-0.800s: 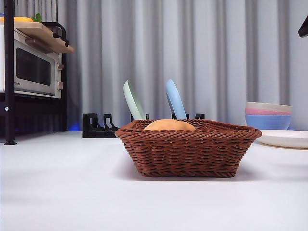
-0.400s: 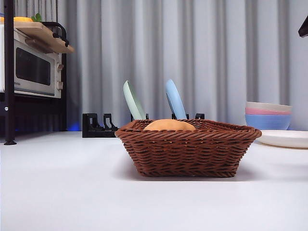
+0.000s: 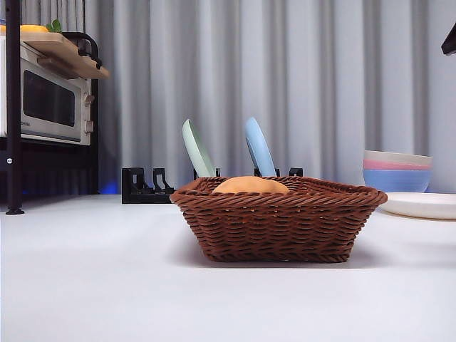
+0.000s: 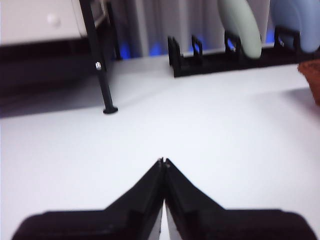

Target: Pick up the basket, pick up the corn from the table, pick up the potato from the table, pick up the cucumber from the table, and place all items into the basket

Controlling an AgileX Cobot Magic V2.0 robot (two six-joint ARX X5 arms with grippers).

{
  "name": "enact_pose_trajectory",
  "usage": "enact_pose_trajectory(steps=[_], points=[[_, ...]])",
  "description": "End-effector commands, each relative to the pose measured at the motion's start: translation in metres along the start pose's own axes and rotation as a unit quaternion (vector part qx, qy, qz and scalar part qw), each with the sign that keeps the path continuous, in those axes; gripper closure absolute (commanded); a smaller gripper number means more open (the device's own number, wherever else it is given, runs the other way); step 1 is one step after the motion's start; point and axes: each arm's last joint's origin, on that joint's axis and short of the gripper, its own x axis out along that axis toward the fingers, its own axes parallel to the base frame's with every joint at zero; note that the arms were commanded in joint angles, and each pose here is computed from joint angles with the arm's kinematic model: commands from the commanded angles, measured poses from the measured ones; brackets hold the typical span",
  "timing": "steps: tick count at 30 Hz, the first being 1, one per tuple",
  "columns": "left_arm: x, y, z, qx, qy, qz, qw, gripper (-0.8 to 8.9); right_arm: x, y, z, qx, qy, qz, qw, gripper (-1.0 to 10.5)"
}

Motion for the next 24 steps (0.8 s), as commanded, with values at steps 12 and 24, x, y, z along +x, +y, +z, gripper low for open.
enact_pose_trajectory(steps=[12, 24], points=[[0.0012, 0.0000, -0.0060, -0.026, 0.013, 0.002, 1.000, 8.16, 0.0005, -0.0001, -0.0010, 0.005, -0.001, -0.001, 1.000, 9.5], [0.0012, 0.0000, -0.0060, -0.026, 0.013, 0.002, 1.000, 8.16, 0.0005, -0.0001, -0.0012, 0.000, 0.000, -0.001, 1.000, 9.5]])
